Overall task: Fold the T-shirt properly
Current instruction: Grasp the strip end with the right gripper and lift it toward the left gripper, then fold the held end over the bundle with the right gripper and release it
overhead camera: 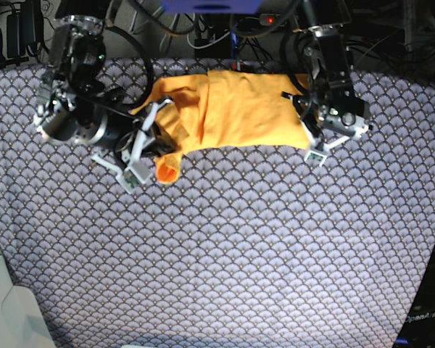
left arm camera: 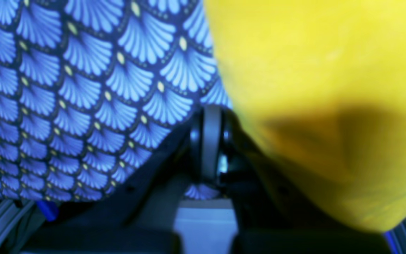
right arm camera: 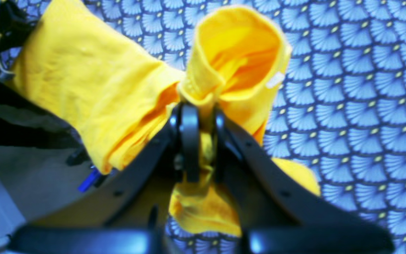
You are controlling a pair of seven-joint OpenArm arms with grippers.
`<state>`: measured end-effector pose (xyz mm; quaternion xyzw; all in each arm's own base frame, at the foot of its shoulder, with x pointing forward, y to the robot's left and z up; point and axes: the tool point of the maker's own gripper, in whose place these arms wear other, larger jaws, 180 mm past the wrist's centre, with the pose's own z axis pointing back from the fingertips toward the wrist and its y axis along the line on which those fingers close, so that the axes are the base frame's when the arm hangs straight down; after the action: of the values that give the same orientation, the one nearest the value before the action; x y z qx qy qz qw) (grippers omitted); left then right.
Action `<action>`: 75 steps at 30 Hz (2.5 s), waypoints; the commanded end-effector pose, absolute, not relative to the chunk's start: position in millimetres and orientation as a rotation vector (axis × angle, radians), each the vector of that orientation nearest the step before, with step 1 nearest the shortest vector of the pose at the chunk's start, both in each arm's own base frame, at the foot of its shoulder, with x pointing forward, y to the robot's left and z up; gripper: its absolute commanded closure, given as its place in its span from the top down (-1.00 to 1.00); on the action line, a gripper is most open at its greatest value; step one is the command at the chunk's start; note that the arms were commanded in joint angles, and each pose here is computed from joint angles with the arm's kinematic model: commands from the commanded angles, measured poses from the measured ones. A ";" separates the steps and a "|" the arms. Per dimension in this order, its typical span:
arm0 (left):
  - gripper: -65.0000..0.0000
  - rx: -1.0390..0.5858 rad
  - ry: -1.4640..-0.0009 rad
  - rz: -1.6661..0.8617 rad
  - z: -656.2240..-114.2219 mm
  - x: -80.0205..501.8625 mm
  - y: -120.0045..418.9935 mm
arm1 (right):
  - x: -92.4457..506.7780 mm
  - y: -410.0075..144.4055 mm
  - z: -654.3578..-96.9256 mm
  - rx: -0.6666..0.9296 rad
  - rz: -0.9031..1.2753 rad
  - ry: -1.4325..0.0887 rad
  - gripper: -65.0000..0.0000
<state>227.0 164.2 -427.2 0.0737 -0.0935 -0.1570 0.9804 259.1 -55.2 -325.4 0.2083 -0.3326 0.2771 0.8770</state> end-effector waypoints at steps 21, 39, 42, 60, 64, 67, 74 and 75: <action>-1.00 0.215 -0.306 -0.297 -389.7 246.9 174.5 | 234.9 71.2 -283.2 0.667 0.967 -0.787 -1.00; -1.00 0.506 -0.279 -0.178 -348.8 218.0 302.8 | 240.1 97.4 -266.1 0.719 0.995 -0.827 -1.00; -1.00 0.558 -0.246 -0.147 -342.8 202.6 330.5 | 234.8 108.9 -273.8 0.748 1.012 -0.789 -1.00; -1.00 0.705 -0.198 0.069 -308.0 154.7 410.4 | 245.3 130.4 -312.8 0.853 0.960 -0.697 -1.00; -1.00 0.712 -0.211 0.087 -305.8 152.1 415.1 | 245.7 130.4 -312.9 0.852 0.960 -0.697 -1.00; -1.00 0.711 -0.215 0.084 -305.7 153.2 414.8 | 245.3 131.1 -312.8 0.853 0.961 -0.694 -0.95; -1.00 0.704 -0.219 0.077 -307.1 155.6 412.1 | 231.5 145.1 -311.4 0.880 1.009 -0.679 -0.21; -1.00 0.704 -0.219 0.077 -307.1 155.6 412.1 | 229.4 150.1 -308.5 0.892 1.014 -0.682 -0.12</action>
<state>153.1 406.3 -318.2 0.3281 -0.0998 0.0375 0.9386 224.3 138.6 -329.2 0.3842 -0.2830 0.4648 0.7458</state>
